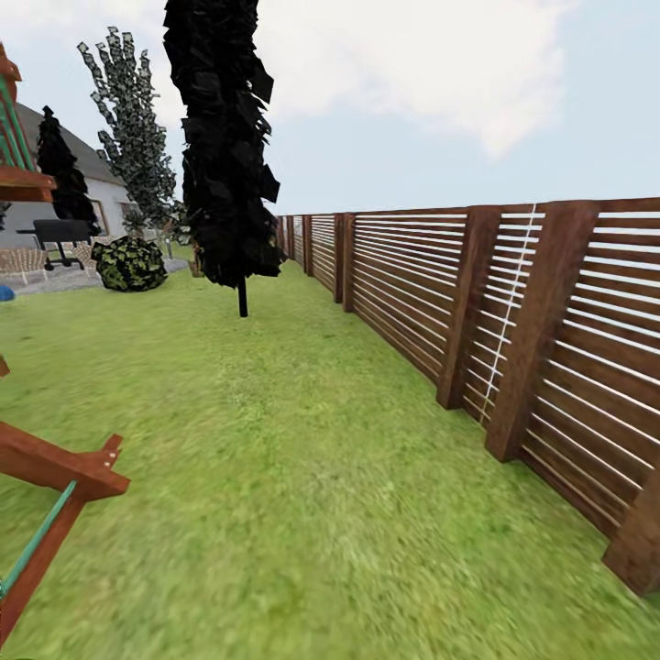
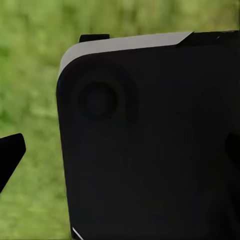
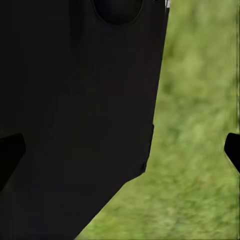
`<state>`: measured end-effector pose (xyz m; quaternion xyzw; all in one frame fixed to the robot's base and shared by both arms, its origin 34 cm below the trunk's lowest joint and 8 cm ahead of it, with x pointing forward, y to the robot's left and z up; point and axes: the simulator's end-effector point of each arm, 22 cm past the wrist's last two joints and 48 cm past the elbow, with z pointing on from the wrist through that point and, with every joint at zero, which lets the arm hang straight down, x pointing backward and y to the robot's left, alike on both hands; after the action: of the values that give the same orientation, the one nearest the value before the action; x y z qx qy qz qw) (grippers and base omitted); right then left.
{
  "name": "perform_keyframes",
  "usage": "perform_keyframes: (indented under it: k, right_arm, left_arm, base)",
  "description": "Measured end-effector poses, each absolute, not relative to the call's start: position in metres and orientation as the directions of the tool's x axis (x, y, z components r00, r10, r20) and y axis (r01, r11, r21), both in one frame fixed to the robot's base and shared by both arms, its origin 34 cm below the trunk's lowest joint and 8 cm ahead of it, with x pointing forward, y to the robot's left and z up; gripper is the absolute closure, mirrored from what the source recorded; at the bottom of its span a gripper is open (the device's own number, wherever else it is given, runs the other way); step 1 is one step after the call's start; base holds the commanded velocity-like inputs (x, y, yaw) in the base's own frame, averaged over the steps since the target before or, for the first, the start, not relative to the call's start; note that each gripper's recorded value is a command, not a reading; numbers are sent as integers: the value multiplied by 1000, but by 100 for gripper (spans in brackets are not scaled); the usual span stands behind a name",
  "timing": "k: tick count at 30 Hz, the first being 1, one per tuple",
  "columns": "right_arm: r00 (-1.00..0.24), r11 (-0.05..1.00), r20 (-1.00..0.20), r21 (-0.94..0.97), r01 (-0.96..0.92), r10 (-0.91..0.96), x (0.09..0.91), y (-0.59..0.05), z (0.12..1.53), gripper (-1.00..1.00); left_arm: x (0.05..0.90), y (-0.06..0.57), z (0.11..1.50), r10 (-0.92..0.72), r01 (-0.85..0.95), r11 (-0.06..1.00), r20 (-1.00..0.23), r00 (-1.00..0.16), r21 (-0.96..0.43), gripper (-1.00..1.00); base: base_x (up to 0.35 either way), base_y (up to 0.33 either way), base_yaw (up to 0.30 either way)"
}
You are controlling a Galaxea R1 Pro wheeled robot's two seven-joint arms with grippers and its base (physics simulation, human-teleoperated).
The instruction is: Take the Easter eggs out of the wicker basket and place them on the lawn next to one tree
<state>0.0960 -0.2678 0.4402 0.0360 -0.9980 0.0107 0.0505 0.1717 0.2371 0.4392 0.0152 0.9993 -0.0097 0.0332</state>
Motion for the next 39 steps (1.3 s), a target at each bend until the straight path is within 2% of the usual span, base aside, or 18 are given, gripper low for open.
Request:
perform_keyframes:
  k: [32, 39]
  right_arm:
    - [-992, 997, 102, -18, -72, -70, 96, -268, 440, -100]
    - [-992, 997, 102, -18, -72, -70, 96, -268, 440, -100]
  left_arm:
    - [172, 237, 439, 30, 31, 999, -66, -997, -18, -100]
    - [172, 237, 439, 30, 31, 999, -67, -997, -18, -100]
  base:
    - [278, -177, 256]
    - [277, -177, 172]
